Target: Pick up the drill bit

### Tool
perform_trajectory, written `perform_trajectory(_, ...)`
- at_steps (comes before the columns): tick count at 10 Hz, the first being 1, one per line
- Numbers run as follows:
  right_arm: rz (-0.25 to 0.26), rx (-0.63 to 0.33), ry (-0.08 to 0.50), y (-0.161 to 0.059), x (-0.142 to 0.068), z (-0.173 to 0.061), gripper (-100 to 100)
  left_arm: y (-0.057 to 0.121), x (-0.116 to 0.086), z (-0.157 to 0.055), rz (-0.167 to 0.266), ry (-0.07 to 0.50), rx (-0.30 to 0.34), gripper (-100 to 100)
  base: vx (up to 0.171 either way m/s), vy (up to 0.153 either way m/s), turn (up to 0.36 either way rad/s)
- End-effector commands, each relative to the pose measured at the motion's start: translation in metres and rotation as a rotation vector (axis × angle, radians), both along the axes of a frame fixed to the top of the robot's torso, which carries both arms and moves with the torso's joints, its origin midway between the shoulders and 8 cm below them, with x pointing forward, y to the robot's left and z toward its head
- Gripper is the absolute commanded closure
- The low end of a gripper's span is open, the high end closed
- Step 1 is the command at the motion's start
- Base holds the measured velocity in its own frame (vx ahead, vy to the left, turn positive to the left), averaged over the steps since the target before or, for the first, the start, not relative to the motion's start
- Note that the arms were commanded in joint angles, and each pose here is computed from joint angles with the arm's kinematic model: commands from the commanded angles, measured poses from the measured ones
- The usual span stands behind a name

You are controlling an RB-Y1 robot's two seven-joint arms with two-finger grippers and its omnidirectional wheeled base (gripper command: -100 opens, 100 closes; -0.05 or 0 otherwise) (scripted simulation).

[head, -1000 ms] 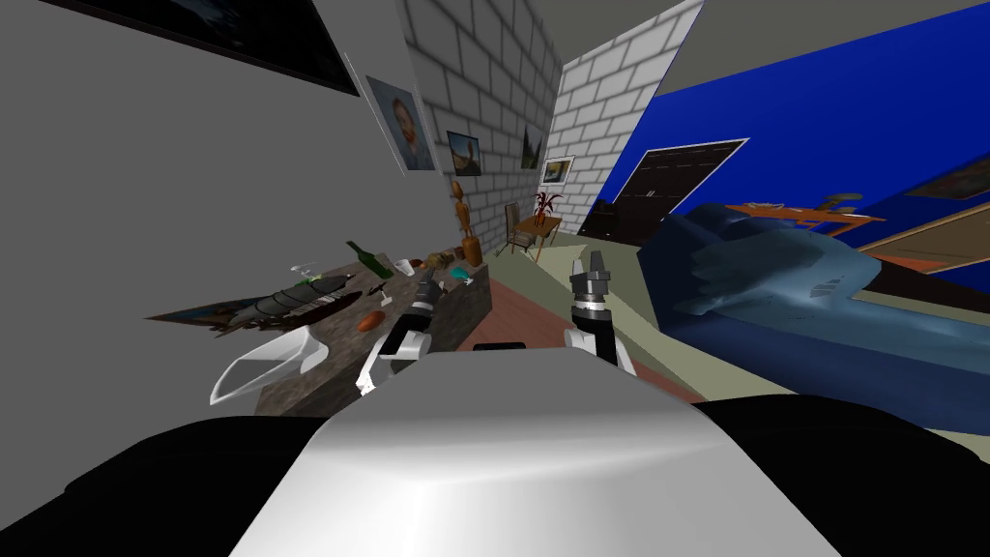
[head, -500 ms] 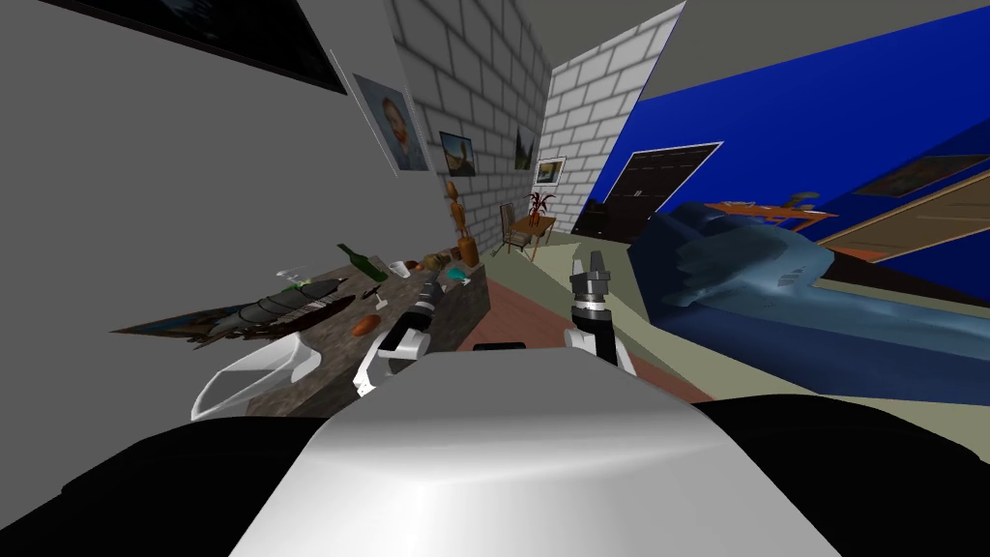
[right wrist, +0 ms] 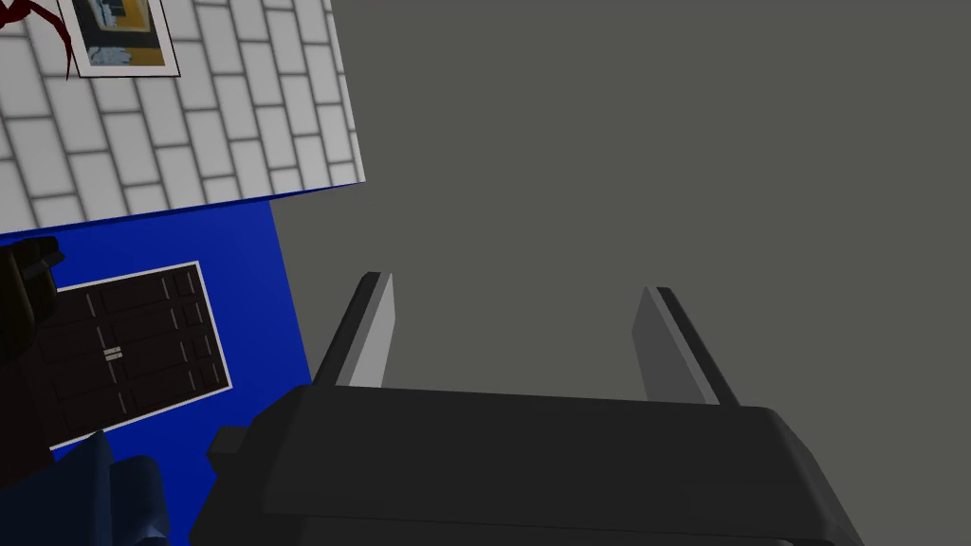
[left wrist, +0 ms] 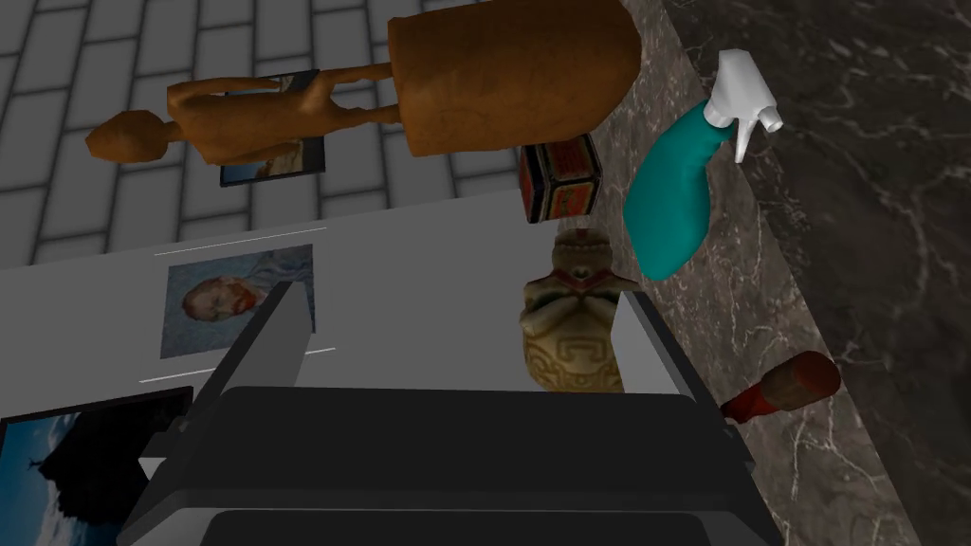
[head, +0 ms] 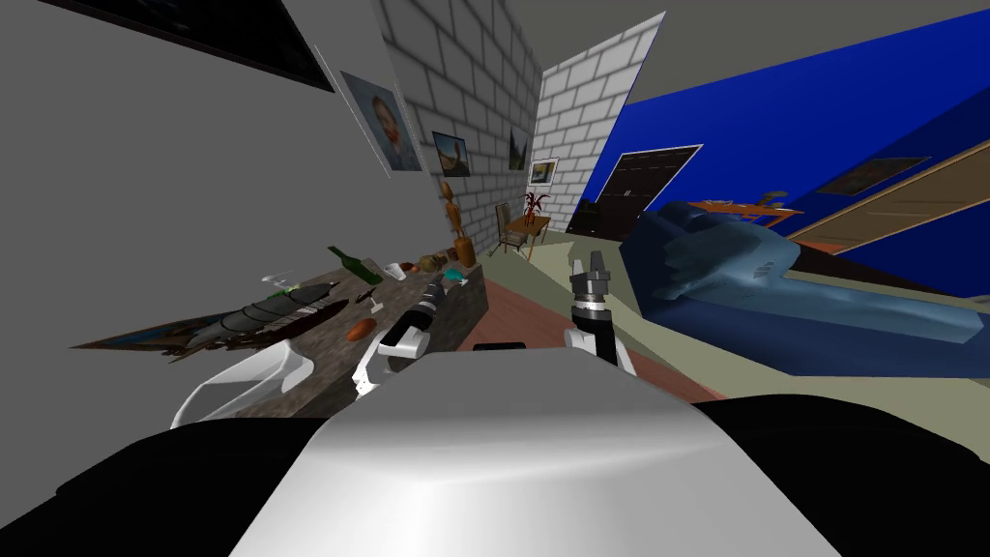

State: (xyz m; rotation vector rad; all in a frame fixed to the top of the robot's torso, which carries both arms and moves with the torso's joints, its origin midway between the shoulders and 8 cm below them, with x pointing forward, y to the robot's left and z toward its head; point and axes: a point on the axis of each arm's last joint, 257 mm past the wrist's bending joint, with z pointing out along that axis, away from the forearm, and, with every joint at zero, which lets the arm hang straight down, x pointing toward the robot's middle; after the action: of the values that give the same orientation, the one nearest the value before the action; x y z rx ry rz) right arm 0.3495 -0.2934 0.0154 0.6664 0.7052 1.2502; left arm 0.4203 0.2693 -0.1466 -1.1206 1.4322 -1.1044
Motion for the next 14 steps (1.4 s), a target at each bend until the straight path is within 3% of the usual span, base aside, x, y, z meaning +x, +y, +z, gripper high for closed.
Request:
perform_trajectory(1,0.0,0.0,0.0,0.0,0.0,0.0,0,0.002,-0.002,-0.01,0.001,0.047,0.013,-100,-0.008,0.016,-0.057)
perform_trajectory(14,0.0,0.0,0.0,0.0,0.0,0.0,0,0.014,-0.022,-0.081,-0.02,0.374,0.131,-100,0.009,0.015,-0.056)
